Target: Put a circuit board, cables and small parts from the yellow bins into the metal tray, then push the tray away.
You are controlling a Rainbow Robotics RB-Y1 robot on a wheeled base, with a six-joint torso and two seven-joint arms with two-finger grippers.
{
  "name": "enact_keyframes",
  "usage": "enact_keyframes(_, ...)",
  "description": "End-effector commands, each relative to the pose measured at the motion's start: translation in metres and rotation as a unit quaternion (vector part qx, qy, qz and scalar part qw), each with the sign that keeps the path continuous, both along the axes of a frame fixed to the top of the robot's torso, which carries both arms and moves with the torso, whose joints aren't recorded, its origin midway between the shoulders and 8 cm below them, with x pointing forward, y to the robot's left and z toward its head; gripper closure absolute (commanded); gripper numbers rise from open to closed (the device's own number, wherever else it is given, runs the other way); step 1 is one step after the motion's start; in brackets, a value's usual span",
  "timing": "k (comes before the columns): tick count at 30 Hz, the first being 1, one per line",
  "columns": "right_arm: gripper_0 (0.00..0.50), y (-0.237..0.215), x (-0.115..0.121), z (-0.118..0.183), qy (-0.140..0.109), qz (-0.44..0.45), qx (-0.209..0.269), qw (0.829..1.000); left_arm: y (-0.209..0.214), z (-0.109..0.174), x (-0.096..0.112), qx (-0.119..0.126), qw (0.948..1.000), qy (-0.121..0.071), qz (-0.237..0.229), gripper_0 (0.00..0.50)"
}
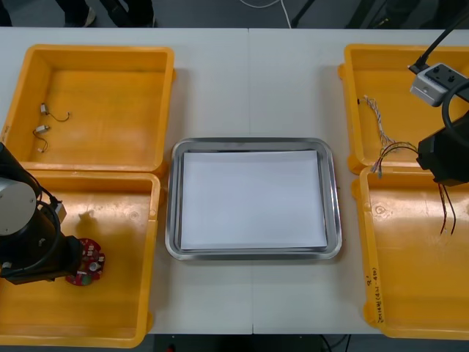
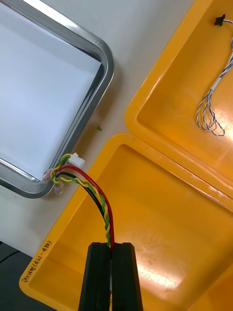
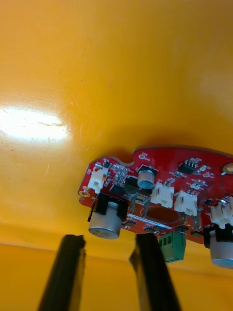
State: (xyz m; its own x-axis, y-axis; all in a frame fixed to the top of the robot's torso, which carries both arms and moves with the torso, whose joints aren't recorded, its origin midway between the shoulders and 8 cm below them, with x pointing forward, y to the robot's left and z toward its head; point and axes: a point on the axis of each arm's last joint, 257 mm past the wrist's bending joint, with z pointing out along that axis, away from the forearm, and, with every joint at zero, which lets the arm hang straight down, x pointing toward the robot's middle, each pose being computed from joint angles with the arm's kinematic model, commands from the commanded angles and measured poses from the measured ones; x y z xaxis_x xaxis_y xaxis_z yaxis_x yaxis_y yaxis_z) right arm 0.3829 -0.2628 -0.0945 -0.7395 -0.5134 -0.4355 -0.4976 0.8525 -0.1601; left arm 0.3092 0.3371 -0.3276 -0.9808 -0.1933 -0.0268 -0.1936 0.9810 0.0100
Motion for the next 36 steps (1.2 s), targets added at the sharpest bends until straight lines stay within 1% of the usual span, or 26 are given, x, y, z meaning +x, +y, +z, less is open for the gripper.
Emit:
enact_keyframes(1, 0.5, 0.001, 0.001, 0.012, -0.017, 0.009, -0.019, 1.0, 0.017, 0.021, 0.016, 0.021, 0.9974, -0.021, -0.066, 0.018)
enact_keyframes(2, 0.5, 0.003, 0.001, 0.011, -0.016, 0.012, -0.017, 1.0, 0.017, 0.021, 0.016, 0.021, 0.9974, -0.021, -0.066, 0.003)
enact_keyframes(3, 0.5, 0.005, 0.001, 0.011, -0.017, 0.013, -0.015, 1.0, 0.016, 0.021, 0.017, 0.021, 0.9973, -0.021, -0.067, 0.0)
enact_keyframes(5, 0.5, 0.007, 0.0, 0.011, -0.017, 0.017, -0.017, 1.0, 0.018, 0.023, 0.018, 0.022, 0.9974, -0.024, -0.065, 0.0)
enact_keyframes(11, 0.5, 0.013, -0.004, 0.006, -0.017, 0.03, -0.026, 0.999, 0.019, 0.032, 0.024, 0.023, 0.997, -0.04, -0.062, 0.0)
enact_keyframes(14, 0.5, 0.016, -0.006, 0.006, -0.019, 0.037, -0.03, 0.999, 0.019, 0.041, 0.03, 0.025, 0.9962, -0.056, -0.061, 0.0)
enact_keyframes(16, 0.5, 0.018, -0.008, 0.005, -0.019, 0.042, -0.032, 0.998, 0.019, 0.052, 0.035, 0.025, 0.995, -0.075, -0.062, 0.0)
enact_keyframes(17, 0.5, 0.019, -0.008, 0.005, -0.02, 0.043, -0.032, 0.998, 0.018, 0.054, 0.036, 0.026, 0.9945, -0.079, -0.063, 0.0)
enact_keyframes(19, 0.5, 0.02, -0.009, 0.004, -0.019, 0.045, -0.034, 0.998, 0.019, 0.062, 0.04, 0.027, 0.9933, -0.093, -0.063, 0.0)
enact_keyframes(22, 0.5, 0.02, -0.01, 0.003, -0.019, 0.047, -0.036, 0.998, 0.018, 0.079, 0.047, 0.032, 0.9896, -0.122, -0.069, 0.0)
enact_keyframes(23, 0.5, 0.02, -0.01, 0.003, -0.02, 0.047, -0.036, 0.998, 0.017, 0.082, 0.048, 0.032, 0.9889, -0.127, -0.071, 0.0)
enact_keyframes(25, 0.5, 0.02, -0.01, 0.003, -0.02, 0.046, -0.037, 0.998, 0.017, 0.094, 0.05, 0.039, 0.9852, -0.148, -0.078, 0.0)
enact_keyframes(28, 0.5, 0.022, -0.01, 0.003, -0.02, 0.048, -0.036, 0.998, 0.019, 0.105, 0.049, 0.05, 0.9808, -0.168, -0.085, 0.0)
enact_keyframes(29, 0.5, 0.021, -0.01, 0.003, -0.02, 0.047, -0.036, 0.998, 0.02, 0.106, 0.047, 0.053, 0.98, -0.17, -0.088, 0.0)
enact_keyframes(30, 0.5, 0.022, -0.01, 0.002, -0.019, 0.047, -0.036, 0.998, 0.023, 0.108, 0.045, 0.06, 0.9781, -0.175, -0.096, 0.0)
enact_keyframes(31, 0.5, 0.022, -0.011, 0.001, -0.018, 0.048, -0.037, 0.998, 0.025, 0.11, 0.046, 0.066, 0.9754, -0.183, -0.104, 0.0)
enact_keyframes(32, 0.5, 0.022, -0.011, 0.0, -0.017, 0.049, -0.037, 0.998, 0.027, 0.11, 0.046, 0.068, 0.9743, -0.186, -0.108, 0.0)
enact_keyframes(34, 0.5, 0.023, -0.01, 0.0, -0.017, 0.048, -0.035, 0.998, 0.03, 0.11, 0.047, 0.073, 0.9699, -0.195, -0.126, 0.0)
enact_keyframes(36, 0.5, 0.025, -0.01, 0.0, -0.018, 0.048, -0.032, 0.998, 0.032, 0.108, 0.048, 0.077, 0.967, -0.2, -0.138, 0.0)
